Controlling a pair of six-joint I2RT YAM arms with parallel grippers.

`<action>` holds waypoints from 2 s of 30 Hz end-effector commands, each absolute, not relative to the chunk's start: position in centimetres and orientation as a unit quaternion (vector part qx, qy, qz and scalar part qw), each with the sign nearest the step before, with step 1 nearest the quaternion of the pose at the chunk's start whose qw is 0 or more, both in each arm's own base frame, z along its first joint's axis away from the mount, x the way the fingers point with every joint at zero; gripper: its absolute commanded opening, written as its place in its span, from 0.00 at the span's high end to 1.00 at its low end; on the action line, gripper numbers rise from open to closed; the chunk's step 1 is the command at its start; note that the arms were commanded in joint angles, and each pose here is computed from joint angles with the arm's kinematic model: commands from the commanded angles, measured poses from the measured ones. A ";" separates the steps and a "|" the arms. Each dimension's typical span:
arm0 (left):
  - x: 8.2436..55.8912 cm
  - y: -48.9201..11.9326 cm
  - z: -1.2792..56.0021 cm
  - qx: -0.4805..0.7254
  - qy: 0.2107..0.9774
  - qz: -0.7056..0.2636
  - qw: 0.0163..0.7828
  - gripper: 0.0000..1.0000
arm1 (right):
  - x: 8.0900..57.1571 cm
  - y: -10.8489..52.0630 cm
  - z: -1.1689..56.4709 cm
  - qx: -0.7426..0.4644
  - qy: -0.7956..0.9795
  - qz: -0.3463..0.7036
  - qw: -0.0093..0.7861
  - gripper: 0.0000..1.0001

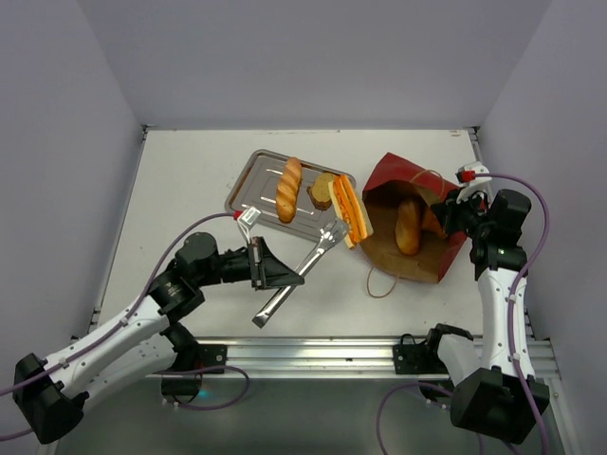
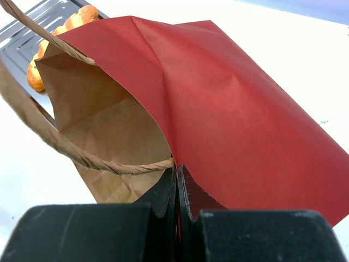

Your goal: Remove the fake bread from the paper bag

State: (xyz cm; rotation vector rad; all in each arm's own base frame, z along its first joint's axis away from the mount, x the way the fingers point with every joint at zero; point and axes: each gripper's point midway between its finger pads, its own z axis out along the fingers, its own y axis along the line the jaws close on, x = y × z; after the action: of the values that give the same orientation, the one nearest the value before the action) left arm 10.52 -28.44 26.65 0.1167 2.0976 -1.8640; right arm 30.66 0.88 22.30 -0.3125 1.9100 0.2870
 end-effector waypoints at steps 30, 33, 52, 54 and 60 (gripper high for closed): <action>32.7 -15.6 22.5 0.004 0.905 -0.165 0.393 1.00 | 30.8 1.0 23.8 -0.141 0.793 0.116 0.581 0.99; 34.3 -14.7 21.1 0.004 0.914 -0.115 0.388 1.00 | 30.7 1.0 23.7 -0.141 0.794 0.117 0.580 0.99; 40.5 -13.5 17.3 0.072 0.943 0.025 0.323 1.00 | 30.7 1.2 23.6 -0.143 0.795 0.121 0.578 0.99; 40.5 -13.4 17.1 0.078 0.944 0.035 0.320 1.00 | 30.7 1.1 23.6 -0.143 0.795 0.121 0.578 0.99; 40.3 -13.2 16.0 0.092 0.948 0.058 0.300 1.00 | 30.7 1.2 23.5 -0.143 0.795 0.122 0.577 0.99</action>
State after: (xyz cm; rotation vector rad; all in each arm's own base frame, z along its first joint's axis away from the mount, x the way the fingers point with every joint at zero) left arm 39.00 -13.36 13.68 0.2239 2.5847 0.1035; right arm 30.51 1.03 22.60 -0.3202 1.8983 0.2888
